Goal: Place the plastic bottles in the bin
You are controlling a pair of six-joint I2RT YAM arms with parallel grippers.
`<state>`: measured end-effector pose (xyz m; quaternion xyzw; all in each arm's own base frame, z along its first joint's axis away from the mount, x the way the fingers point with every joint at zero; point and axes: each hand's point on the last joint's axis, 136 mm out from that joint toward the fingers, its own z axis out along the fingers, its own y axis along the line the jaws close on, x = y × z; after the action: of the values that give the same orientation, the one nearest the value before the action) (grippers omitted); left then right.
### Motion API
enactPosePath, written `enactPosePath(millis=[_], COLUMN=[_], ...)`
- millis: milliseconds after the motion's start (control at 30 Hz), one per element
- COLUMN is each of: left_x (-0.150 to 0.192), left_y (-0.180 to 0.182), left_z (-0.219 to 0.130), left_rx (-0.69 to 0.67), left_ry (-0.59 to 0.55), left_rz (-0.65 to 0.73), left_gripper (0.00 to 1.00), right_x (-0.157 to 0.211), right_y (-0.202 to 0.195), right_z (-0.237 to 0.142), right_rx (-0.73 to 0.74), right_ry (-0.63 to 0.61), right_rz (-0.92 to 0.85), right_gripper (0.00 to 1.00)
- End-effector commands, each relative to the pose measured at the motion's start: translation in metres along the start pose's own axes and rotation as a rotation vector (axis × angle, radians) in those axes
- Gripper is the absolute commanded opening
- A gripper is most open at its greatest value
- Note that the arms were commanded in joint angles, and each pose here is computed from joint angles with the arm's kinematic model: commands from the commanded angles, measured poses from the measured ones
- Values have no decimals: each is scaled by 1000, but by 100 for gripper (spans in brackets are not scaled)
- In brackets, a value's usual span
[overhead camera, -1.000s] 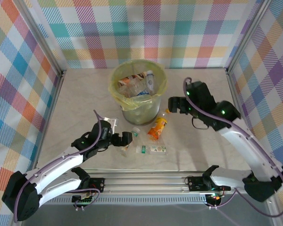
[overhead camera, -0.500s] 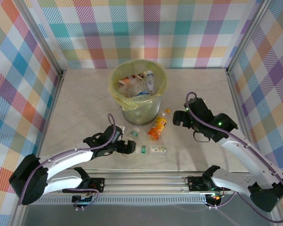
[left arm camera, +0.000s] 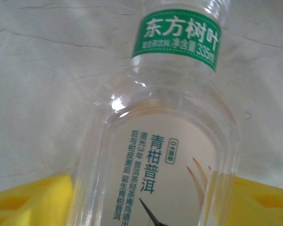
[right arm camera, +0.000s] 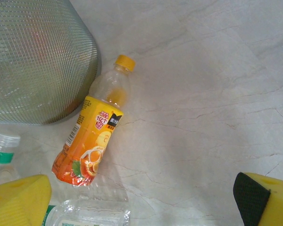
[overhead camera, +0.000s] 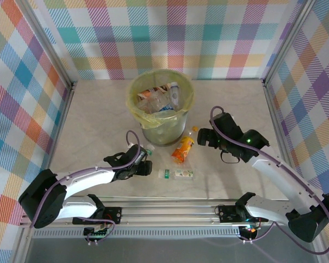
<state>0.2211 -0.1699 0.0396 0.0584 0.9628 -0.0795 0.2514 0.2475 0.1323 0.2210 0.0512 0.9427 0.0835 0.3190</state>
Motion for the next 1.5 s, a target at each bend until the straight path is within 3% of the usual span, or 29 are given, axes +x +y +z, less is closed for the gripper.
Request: enactPosePath(millis=[0, 333, 633, 800, 1133, 1467], left_x=[1, -7, -56, -97, -202, -293], left_y=[10, 37, 51, 47, 0, -75], left_z=[-5, -29, -108, -161, -259, -279], left_rx=[-63, -167, -115, -60, 105, 219], left_ry=[-10, -91, -361, -511, -772, -816], left_rz=[-26, -125, -291, -314, -294, -194], left_gripper=[71, 48, 41, 40, 38, 40], right_x=[-1, -4, -3, -7, -6, -2], right_y=[3, 8, 16, 20, 21, 17], right_z=[2, 2, 0, 0, -2, 0], right_rx=[-18, -45, -102, -122, -137, -126], right_ry=[-6, -21, -28, -44, -42, -36], right_rz=[9, 0, -1, -8, 18, 23], right_gripper=[100, 100, 100, 100, 100, 100])
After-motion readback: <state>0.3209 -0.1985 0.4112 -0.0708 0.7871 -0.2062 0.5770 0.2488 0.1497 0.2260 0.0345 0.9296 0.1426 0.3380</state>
